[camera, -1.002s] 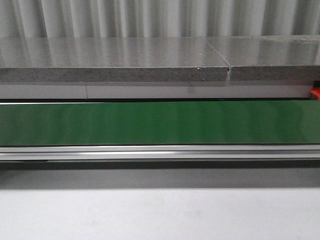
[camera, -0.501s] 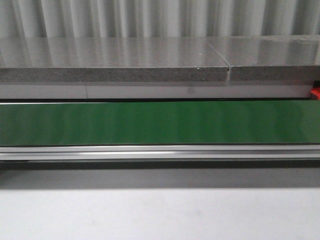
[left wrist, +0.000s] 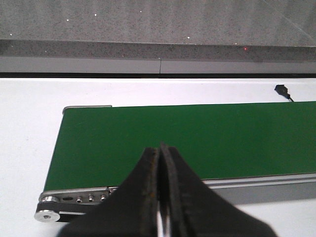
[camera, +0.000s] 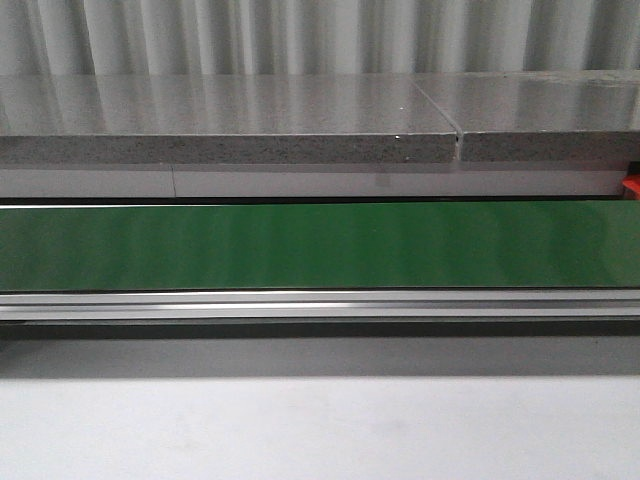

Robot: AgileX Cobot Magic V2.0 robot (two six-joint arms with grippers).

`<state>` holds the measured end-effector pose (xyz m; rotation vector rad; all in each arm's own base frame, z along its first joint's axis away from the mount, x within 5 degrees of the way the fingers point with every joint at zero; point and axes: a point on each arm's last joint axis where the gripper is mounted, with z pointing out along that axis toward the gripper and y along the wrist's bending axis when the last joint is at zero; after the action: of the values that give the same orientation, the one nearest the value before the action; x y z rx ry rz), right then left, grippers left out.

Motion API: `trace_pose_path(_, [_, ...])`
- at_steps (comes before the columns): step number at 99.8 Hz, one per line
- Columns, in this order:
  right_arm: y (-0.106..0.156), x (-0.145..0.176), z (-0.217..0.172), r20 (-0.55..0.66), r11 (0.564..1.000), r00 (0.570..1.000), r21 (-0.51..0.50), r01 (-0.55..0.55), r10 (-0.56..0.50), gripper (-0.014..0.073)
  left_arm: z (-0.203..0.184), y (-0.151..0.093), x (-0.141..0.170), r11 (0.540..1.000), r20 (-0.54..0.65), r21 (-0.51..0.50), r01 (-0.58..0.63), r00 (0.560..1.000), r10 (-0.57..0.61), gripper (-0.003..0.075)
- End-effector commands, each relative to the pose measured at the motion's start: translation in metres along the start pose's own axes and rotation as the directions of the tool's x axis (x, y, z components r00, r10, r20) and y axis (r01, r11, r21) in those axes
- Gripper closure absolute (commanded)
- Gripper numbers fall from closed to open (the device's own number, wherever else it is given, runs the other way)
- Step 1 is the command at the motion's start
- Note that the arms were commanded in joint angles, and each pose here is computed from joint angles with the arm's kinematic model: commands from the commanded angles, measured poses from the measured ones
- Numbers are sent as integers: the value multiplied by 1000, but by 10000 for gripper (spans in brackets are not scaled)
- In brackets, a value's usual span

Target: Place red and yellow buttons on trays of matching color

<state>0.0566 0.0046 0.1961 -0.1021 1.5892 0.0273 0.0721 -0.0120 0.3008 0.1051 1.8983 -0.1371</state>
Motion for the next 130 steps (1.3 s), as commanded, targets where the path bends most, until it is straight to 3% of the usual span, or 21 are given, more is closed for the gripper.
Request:
trace_pose_path(1, [-1,-13,-2,111,1000,994,10,-6,5,676,-3,-1,-14,1000,91,8,7,996,-8,741])
trace_pose_path(63, [-1,-13,-2,111,1000,994,10,-6,5,676,-3,-1,-14,1000,91,8,7,996,-8,741])
trace_pose_path(100, [-1,-13,-2,111,1000,994,10,-6,5,676,-4,0,-22,1000,213,-6,-5,977,7,741])
trace_pose_path(130, [-1,-13,-2,111,1000,994,10,-6,5,676,-6,4,15,998,361,-43,-50,930,62,741])
